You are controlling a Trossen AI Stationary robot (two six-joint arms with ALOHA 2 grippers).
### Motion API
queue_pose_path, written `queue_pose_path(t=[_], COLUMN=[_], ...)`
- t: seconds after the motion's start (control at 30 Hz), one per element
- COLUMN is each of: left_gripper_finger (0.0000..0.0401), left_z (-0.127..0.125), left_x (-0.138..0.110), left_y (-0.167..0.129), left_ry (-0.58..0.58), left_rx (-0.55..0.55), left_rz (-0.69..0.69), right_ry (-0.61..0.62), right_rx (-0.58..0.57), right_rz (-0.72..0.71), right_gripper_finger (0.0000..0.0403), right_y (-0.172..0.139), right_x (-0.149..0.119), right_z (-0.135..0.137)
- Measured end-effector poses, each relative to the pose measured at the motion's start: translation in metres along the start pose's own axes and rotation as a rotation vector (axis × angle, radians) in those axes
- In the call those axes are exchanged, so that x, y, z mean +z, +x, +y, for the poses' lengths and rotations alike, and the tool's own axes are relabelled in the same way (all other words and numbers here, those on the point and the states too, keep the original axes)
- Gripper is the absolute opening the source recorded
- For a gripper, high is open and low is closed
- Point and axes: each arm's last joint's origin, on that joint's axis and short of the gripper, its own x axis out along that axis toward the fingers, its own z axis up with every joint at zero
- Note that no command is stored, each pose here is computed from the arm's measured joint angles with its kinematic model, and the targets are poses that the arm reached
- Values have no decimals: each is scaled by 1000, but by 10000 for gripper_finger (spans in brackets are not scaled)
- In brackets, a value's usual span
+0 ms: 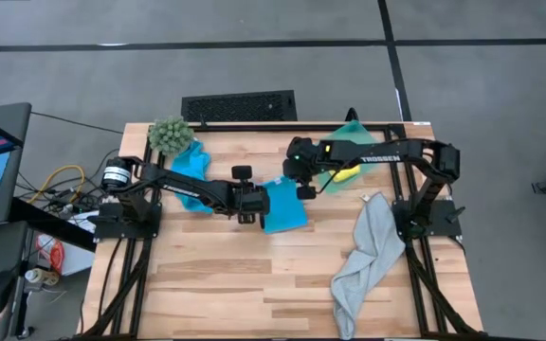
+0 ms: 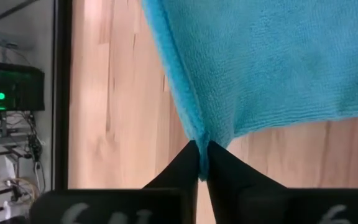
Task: Fold microfiber towels
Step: Fold the right blue towel
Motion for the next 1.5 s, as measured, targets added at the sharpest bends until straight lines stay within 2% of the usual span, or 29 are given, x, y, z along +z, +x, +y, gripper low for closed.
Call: queue_pose_path(t=[0.2, 0.4, 0.53, 0.7, 0.83, 0.9, 0.97, 1.07, 1.23, 1.5], left_gripper_finger=[76, 121, 138, 129, 101, 86, 76, 67, 64, 64], left_z=[1, 8, 16, 14, 0, -14, -30, -47, -60, -83], left_x=[5, 12, 10, 16, 15, 13, 10, 4, -6, -3], left_y=[1, 4, 4, -34, -68, -78, -80, -68, -39, -4], left_ry=[25, 28, -27, -131, -125, -102, -85, -71, -105, -90], left_rx=[-1, 18, 46, -173, -242, -251, -245, -218, -173, -215], left_rz=[-41, -103, -89, -245, -373, -465, -570, -678, -674, -580], right_ry=[43, 64, 76, 81, 40, 30, 35, 47, 75, 110], right_rx=[-4, 10, 82, 316, 385, 350, 248, 147, 29, 57], right_rz=[12, 48, 65, -8, -113, -157, -236, -349, -412, -335], right_gripper_finger=[105, 124, 125, 123, 122, 122, 122, 122, 122, 122], right_y=[0, 0, -4, -27, -39, -41, -40, -32, -16, 25], right_x=[-4, -10, -11, -9, -20, -33, -43, -58, -72, -78], right_z=[-6, -8, -1, 21, 56, 74, 88, 107, 123, 133])
